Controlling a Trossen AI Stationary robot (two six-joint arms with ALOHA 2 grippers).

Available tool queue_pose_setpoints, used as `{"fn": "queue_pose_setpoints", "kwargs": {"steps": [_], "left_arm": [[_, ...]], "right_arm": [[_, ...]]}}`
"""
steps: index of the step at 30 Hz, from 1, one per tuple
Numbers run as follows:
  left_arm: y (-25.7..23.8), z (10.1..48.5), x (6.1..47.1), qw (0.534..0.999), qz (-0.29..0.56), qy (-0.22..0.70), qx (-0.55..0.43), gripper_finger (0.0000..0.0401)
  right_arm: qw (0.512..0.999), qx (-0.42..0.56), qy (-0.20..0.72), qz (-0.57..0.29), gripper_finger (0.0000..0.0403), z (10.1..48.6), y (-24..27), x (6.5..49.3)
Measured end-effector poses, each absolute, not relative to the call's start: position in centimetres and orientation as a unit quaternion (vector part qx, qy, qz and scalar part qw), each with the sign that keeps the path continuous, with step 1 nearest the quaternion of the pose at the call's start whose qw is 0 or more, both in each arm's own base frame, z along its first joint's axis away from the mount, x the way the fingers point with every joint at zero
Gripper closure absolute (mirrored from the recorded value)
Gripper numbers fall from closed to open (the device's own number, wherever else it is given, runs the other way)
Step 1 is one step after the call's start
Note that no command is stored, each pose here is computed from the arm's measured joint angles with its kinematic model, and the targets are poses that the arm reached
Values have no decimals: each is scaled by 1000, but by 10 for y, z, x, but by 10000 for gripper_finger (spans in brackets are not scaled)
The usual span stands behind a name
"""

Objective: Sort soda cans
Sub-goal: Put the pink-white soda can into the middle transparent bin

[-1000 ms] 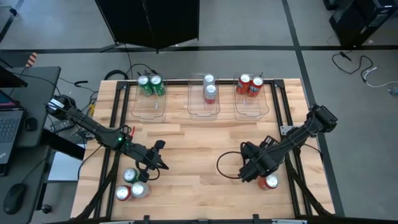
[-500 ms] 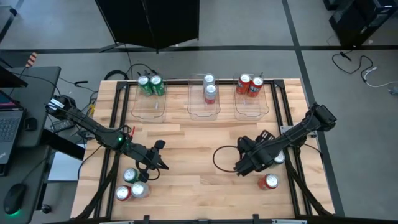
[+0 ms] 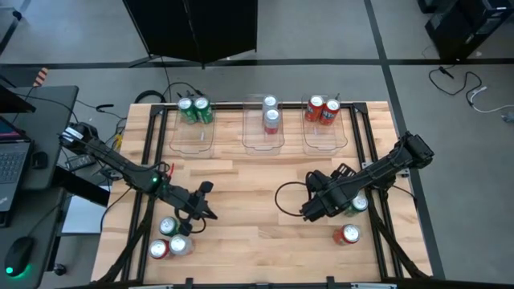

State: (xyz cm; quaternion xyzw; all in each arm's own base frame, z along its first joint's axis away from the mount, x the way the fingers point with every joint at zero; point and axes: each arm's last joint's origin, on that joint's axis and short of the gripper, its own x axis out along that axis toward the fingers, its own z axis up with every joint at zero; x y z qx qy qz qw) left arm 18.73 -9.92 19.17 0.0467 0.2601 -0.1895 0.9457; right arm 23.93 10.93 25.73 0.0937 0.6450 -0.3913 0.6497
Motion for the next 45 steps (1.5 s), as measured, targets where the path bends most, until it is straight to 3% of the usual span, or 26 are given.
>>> {"fn": "queue_pose_setpoints", "kwargs": {"steps": [4, 7, 15, 18, 24, 30, 33, 41, 45], "left_arm": [[-102, 192, 186, 944, -196, 259, 49, 400], [-103, 192, 185, 943, -200, 259, 50, 400], [-104, 192, 185, 943, -203, 259, 51, 400], [-104, 192, 185, 943, -202, 259, 51, 400], [-104, 192, 185, 943, -203, 259, 51, 400], [-104, 192, 185, 943, -203, 259, 51, 400], [-104, 192, 185, 943, -202, 259, 50, 400], [-104, 192, 184, 943, -202, 261, 50, 400], [-104, 191, 184, 942, -202, 262, 51, 400]], "right_arm": [[650, 90, 648, -387, 167, 257, 109, 240], [649, 89, 650, -385, 197, 257, 108, 240], [640, 93, 665, -373, 367, 257, 108, 240], [639, 94, 668, -369, 395, 257, 109, 239], [655, 89, 666, -344, 381, 256, 113, 242], [748, 96, 617, -225, 347, 253, 124, 268], [775, 83, 597, -193, 301, 253, 124, 277], [773, 42, 609, -173, 139, 253, 107, 283], [769, 32, 615, -172, 83, 253, 98, 285]]}}
